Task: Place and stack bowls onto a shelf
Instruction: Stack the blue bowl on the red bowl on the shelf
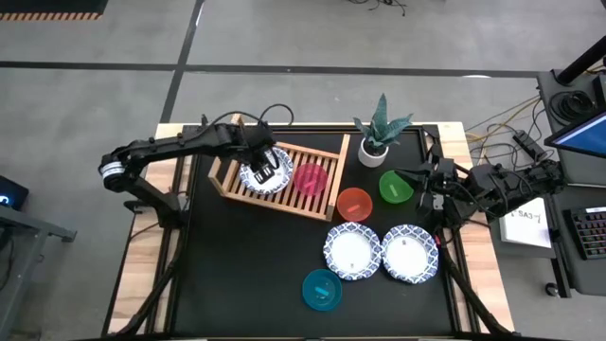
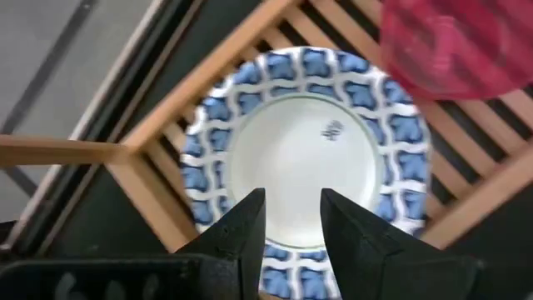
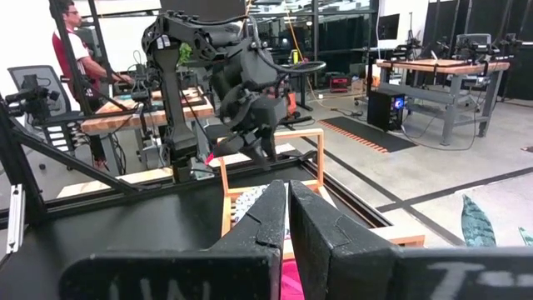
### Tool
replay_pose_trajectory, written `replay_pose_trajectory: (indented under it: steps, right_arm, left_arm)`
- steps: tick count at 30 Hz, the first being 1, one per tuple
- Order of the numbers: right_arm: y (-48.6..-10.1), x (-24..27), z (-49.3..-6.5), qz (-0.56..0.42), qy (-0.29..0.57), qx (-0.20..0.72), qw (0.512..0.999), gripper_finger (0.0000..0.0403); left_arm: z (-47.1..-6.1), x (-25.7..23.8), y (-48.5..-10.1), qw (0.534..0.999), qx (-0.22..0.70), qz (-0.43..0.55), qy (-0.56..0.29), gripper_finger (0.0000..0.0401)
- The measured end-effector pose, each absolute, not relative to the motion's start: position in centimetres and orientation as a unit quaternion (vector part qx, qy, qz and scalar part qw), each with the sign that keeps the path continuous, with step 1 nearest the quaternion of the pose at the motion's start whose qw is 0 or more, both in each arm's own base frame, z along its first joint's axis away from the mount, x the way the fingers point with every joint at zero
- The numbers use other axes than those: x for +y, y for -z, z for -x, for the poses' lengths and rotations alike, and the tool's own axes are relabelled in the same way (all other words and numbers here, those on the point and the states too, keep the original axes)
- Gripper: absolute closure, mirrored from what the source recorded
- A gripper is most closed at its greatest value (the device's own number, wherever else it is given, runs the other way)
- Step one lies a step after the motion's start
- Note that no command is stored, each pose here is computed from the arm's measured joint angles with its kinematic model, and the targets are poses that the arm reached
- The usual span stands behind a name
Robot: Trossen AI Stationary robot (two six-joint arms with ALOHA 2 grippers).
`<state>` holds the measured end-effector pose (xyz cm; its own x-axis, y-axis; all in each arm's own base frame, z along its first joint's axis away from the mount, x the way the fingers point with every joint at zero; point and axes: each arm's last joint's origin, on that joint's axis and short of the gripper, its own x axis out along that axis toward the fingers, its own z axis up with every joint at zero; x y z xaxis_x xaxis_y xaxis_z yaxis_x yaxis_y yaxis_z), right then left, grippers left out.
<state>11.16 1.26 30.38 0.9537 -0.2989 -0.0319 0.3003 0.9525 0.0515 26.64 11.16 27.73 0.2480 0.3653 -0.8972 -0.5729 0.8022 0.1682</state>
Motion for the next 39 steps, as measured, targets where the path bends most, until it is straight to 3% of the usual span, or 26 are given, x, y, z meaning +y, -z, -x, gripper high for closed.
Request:
replay_pose_trajectory:
  steps: [17, 23, 29, 39]
  right_arm:
    - [-30.2, 1.3, -11.2, -0.025, 0.149, 0.023, 0.988, 0.0394]
    - [-30.0, 1.3, -11.2, -0.054, 0.14, 0.025, 0.988, 0.0394]
    - [-30.5, 2.2, -11.5, -0.014, 0.013, 0.011, 1.0, 0.0394]
    - [-30.0, 2.2, -10.9, 0.053, -0.001, 0.004, 0.999, 0.0394]
  left_arm:
    - [-30.4, -1.3, -28.3, 0.875, 0.467, 0.015, -0.128, 0.032]
    - [-31.0, -4.5, -28.3, 0.892, 0.435, 0.057, -0.112, 0.0319]
    - [-31.1, -5.7, -28.3, 0.894, 0.418, 0.107, -0.119, 0.03]
    - [-31.3, -7.8, -28.8, 0.892, 0.374, 0.22, -0.127, 0.0245]
